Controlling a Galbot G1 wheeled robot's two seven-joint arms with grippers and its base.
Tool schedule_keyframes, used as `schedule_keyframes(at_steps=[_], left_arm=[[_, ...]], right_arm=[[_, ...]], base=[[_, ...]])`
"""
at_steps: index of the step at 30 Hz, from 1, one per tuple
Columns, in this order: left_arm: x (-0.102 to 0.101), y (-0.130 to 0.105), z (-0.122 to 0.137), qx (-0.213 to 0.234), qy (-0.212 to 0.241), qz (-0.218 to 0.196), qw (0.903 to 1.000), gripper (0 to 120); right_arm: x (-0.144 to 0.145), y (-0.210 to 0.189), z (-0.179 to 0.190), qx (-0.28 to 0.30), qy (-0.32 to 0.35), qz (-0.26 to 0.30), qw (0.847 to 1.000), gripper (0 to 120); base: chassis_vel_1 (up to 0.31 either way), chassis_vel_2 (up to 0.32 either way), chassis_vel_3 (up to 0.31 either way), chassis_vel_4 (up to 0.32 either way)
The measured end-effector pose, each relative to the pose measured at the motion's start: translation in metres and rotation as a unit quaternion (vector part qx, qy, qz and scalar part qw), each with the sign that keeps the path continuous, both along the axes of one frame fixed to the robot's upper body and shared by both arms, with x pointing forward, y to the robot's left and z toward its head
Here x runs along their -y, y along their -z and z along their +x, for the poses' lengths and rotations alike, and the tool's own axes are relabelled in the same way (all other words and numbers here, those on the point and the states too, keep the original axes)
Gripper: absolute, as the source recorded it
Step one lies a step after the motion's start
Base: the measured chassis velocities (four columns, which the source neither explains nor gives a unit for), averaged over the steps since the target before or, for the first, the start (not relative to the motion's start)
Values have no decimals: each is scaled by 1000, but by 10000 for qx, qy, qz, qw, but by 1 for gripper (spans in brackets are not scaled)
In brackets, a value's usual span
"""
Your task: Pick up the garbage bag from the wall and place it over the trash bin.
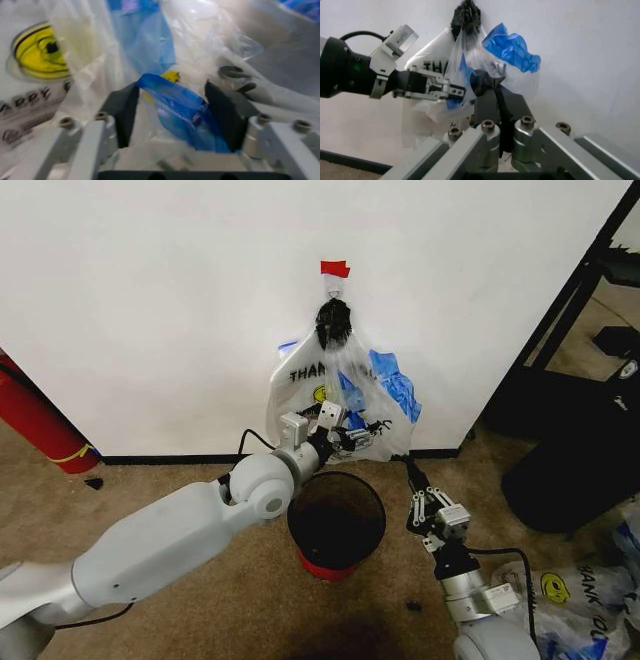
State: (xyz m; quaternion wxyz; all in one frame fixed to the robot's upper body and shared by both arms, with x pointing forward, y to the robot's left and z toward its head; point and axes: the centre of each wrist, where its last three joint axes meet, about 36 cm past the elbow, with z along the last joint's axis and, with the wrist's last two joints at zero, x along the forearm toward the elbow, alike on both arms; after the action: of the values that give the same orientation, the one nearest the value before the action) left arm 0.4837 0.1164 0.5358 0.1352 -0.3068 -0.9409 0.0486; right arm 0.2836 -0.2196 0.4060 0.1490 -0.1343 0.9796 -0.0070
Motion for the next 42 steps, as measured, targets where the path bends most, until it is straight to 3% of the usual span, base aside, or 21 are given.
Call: schedule_keyframes(at_steps=[14,18,25,29,36,42], left_arm=[[1,-5,-2,47,-197,-39,9998,1],[1,-13,-7,146,-211,-226,9994,0],[-8,-29,-33,221,-224,-917,9953,0],[-24,-42,-56,337,-351,-1413,9888,0],[-34,-47,-70,362,-554,-1762,9821,0],[-36,-44,-76,320,-598,-1822,9809,0]], right_arm=[[-1,0,1,-10,-27,14,10000,0],[-1,2,1,-36,-16,6,10000,0],[-3,4,2,-107,55,112,9999,0],[-2,4,-3,-241,117,137,9995,0],[5,-13,-19,-324,165,-212,9991,24],[11,-33,-30,-281,255,-533,9979,46]], base=[[0,0,0,0],[0,0,0,0],[0,0,0,0],[0,0,0,0],[0,0,0,0],[0,0,0,0]])
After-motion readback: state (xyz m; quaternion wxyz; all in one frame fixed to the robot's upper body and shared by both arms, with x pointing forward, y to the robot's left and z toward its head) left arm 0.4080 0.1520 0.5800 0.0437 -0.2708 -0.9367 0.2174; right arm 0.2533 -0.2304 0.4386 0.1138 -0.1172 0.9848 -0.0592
